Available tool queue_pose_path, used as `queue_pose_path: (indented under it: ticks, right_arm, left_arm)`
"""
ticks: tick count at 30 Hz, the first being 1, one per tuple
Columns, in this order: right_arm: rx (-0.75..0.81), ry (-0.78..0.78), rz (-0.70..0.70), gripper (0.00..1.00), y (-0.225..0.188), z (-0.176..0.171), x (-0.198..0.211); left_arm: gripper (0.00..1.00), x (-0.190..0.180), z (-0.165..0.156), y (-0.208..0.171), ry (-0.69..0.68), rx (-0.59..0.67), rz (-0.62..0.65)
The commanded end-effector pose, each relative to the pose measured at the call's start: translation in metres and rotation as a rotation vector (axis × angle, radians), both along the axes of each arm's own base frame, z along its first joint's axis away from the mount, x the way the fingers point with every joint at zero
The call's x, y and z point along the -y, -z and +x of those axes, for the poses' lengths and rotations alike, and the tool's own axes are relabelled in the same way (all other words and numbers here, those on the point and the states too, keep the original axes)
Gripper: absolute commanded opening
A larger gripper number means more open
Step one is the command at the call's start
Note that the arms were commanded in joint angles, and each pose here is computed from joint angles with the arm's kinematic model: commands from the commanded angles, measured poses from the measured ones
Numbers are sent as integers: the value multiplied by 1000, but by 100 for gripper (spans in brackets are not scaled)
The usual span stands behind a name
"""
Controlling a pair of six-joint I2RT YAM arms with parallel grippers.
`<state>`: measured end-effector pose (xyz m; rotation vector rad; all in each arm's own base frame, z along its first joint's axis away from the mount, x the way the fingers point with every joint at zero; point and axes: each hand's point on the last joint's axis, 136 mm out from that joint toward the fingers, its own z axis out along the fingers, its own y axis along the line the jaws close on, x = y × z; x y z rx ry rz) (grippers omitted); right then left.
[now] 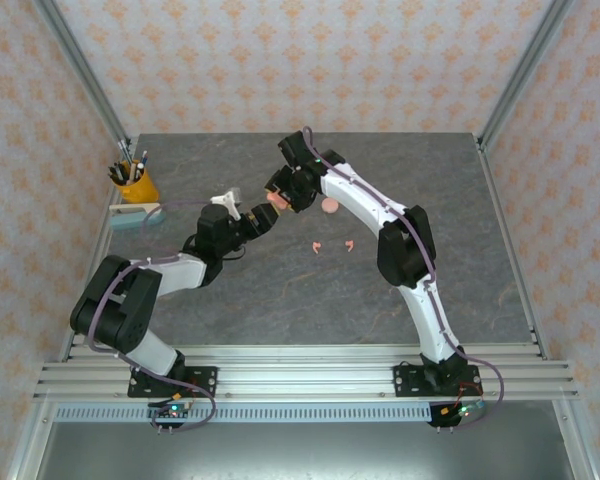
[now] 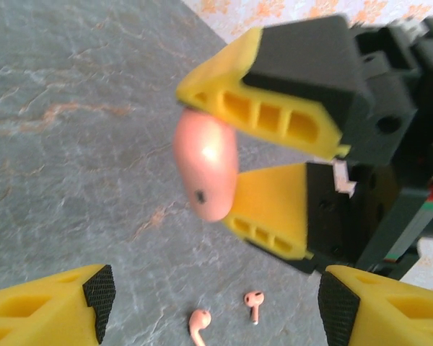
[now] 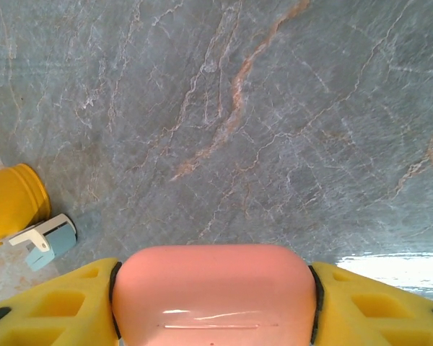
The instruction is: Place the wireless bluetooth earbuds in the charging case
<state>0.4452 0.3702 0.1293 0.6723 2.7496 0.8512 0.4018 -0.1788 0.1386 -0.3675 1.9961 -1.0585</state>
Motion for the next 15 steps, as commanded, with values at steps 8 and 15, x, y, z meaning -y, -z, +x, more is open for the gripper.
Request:
queue_pose_path:
  ticks: [8,15]
  right_arm:
    - [28,33,116,57,-39,2,-6]
    - [22,31,142,57,-42,1,-9]
  left_arm:
    - [71,6,25,-23,-15,92,-3]
    - [67,6,31,-19,-23,93,-3]
